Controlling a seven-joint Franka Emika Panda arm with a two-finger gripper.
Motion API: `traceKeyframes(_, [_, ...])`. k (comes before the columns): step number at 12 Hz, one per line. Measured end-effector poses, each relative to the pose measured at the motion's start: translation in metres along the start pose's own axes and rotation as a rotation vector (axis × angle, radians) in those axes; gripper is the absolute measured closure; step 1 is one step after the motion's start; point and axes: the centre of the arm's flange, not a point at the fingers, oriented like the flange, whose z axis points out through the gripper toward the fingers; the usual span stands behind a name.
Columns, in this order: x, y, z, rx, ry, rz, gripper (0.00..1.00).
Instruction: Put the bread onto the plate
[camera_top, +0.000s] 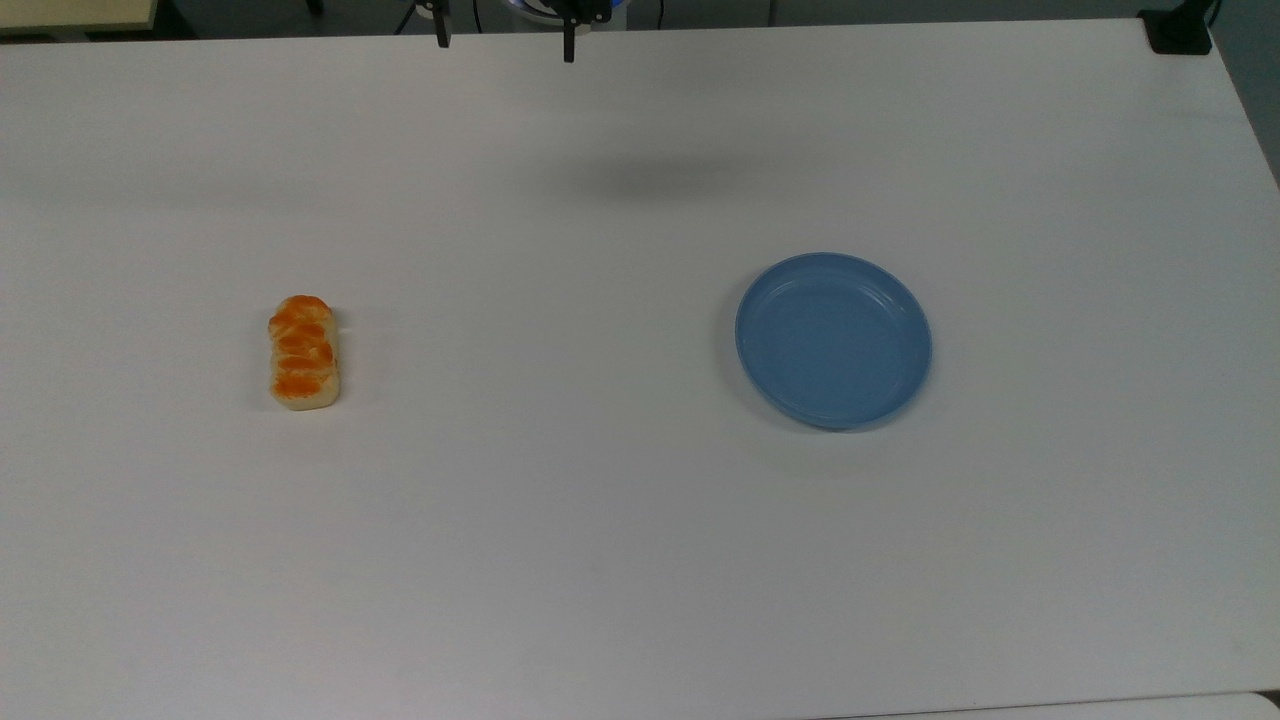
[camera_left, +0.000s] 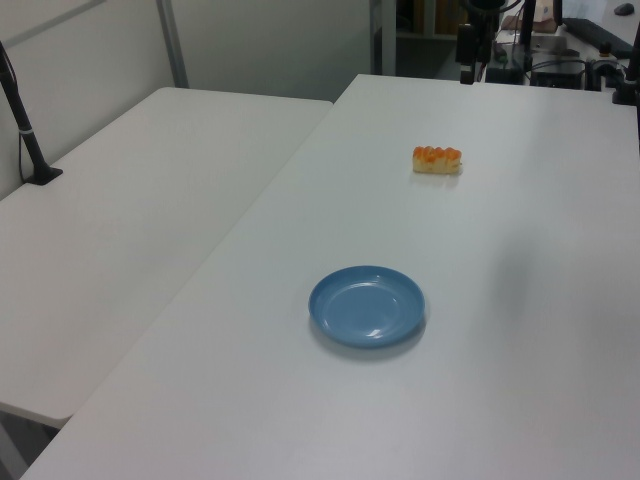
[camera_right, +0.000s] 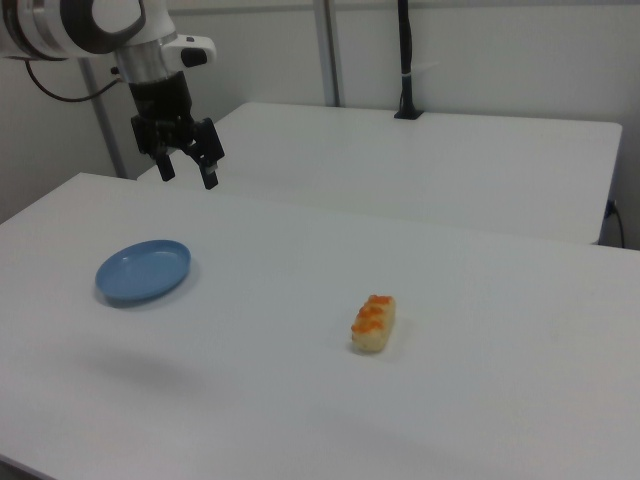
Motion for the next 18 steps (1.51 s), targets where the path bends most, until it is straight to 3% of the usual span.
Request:
traceKeyframes(10, [0.001, 0.006, 0.001, 0.018, -0.003, -0.025, 0.0])
traceKeyframes(12, [0.002, 0.024, 0.003, 0.052, -0.007, -0.052, 0.0])
traceKeyframes(15, [0.01, 0.059, 0.02, 0.064, -0.033, -0.083, 0.0])
traceKeyframes(18, [0.04, 0.105, 0.065, 0.064, -0.014, -0.094, 0.0])
